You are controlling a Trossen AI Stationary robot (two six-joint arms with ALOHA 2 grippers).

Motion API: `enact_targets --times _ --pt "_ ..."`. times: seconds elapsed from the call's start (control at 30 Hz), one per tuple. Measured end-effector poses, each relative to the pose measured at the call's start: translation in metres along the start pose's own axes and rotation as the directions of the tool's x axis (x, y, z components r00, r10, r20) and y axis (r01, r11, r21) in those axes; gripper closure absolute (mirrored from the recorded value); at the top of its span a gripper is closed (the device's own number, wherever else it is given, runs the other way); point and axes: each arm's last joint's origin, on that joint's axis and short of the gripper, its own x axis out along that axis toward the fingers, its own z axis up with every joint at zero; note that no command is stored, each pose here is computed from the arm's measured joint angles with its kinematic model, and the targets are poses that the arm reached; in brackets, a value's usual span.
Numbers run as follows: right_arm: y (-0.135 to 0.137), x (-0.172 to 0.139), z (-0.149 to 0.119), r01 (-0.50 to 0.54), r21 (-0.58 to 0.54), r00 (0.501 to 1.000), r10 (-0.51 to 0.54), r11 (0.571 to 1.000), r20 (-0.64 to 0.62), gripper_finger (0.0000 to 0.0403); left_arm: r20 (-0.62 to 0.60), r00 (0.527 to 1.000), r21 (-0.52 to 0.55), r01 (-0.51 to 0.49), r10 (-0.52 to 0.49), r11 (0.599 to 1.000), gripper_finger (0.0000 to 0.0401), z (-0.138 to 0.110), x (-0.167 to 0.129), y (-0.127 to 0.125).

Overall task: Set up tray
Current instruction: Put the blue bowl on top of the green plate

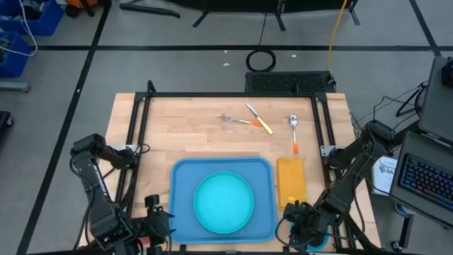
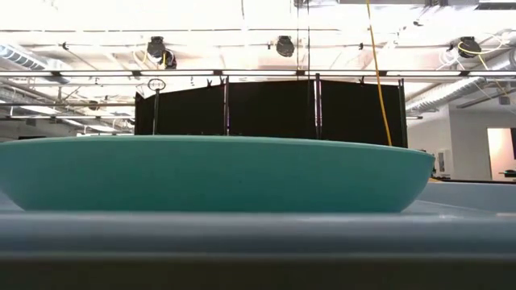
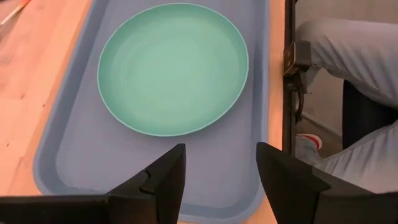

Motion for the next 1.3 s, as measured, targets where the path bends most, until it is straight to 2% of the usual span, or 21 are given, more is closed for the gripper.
enact_targets --times 0.13,0.33,0.6,0.77,0.97,1.17,1.3 --pt "-0.001 0.0 -0.005 0.011 0.068 1.0 -0.011 0.998 -0.007 0.0276 0.012 1.0 0.021 -0.002 0.002 1.0 0.0201 -0.002 -0.001 -0.001" --pt "-0.002 0.017 -0.01 0.055 0.09 0.998 -0.053 0.994 -0.025 0.0233 0.012 1.0 0.038 -0.003 0.002 0.999 0.0201 -0.002 -0.001 -0.001" --pt "-0.007 0.048 -0.016 0.156 0.095 0.979 -0.141 0.983 -0.144 0.023 0.017 1.0 0.054 -0.009 0.008 0.998 0.0201 -0.001 -0.001 0.0" --pt "-0.008 0.053 -0.016 0.159 0.061 0.977 -0.149 0.985 -0.15 0.0233 0.018 1.0 0.064 -0.01 0.009 0.998 0.0201 -0.001 -0.001 0.0" --pt "-0.008 0.052 -0.016 0.158 0.035 0.974 -0.149 0.987 -0.173 0.0276 0.019 1.0 0.064 -0.01 0.009 0.998 0.0201 -0.001 -0.001 0.0" --pt "-0.013 0.057 -0.015 0.151 0.02 0.971 -0.144 0.988 -0.189 0.0378 0.019 1.0 0.071 -0.01 0.008 0.997 0.0201 -0.001 -0.001 0.0" --pt "-0.016 0.058 -0.015 0.146 0.01 0.971 -0.142 0.989 -0.195 0.0389 0.025 1.0 0.071 -0.013 0.011 0.997 0.0201 0.0 -0.001 0.0"
